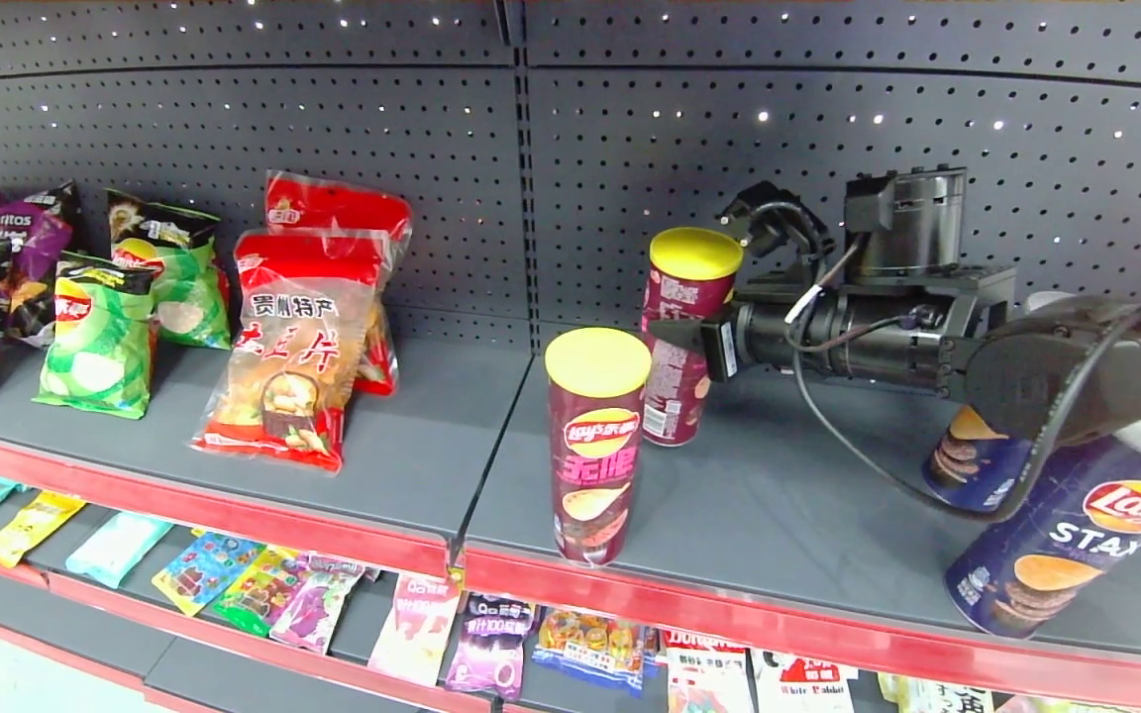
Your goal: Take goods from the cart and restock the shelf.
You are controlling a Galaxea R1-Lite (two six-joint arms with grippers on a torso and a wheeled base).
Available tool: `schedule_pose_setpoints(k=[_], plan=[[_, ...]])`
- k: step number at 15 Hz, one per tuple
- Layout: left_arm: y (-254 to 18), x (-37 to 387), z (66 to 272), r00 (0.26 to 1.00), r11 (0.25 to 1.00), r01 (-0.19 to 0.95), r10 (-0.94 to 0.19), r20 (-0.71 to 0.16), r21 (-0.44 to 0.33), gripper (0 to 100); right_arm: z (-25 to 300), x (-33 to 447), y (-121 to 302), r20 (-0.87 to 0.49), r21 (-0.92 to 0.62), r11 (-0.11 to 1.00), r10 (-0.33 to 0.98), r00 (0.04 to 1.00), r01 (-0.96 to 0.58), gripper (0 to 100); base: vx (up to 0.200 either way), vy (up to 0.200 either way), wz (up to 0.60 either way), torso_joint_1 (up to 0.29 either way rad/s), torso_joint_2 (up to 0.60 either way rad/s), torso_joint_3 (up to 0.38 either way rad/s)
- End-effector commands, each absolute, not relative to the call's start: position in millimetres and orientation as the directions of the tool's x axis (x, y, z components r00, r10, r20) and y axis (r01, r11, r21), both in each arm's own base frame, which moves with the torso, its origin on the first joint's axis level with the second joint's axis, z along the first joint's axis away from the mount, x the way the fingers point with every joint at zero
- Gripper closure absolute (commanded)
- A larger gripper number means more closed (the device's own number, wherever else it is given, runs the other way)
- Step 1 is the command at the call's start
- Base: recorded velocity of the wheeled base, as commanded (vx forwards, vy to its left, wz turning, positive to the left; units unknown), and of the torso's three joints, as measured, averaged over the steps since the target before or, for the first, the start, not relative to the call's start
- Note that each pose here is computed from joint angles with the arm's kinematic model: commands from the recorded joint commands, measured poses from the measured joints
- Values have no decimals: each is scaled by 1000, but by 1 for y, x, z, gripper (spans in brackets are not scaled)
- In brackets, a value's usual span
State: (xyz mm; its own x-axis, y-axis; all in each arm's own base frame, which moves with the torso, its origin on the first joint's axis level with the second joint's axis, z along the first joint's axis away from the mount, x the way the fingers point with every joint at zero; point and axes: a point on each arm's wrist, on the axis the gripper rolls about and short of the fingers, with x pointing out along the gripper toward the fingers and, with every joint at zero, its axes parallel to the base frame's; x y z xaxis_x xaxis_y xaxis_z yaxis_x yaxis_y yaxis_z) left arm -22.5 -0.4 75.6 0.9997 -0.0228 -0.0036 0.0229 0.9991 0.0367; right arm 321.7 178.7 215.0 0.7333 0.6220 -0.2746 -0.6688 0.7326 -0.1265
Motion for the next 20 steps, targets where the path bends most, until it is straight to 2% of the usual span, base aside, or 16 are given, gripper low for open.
schedule_pose_setpoints(k=[1, 20], plan=[[0, -23, 76, 1000, 999, 23, -23, -3, 37, 0, 205, 333, 185, -291, -116, 725, 629, 721, -679, 100, 0, 0, 0, 0, 0, 0], [0, -23, 76, 1000, 999, 25, -25, -3, 37, 0, 189, 360, 206, -289, -90, 667, 693, 660, -740, 100, 0, 0, 0, 0, 0, 0]])
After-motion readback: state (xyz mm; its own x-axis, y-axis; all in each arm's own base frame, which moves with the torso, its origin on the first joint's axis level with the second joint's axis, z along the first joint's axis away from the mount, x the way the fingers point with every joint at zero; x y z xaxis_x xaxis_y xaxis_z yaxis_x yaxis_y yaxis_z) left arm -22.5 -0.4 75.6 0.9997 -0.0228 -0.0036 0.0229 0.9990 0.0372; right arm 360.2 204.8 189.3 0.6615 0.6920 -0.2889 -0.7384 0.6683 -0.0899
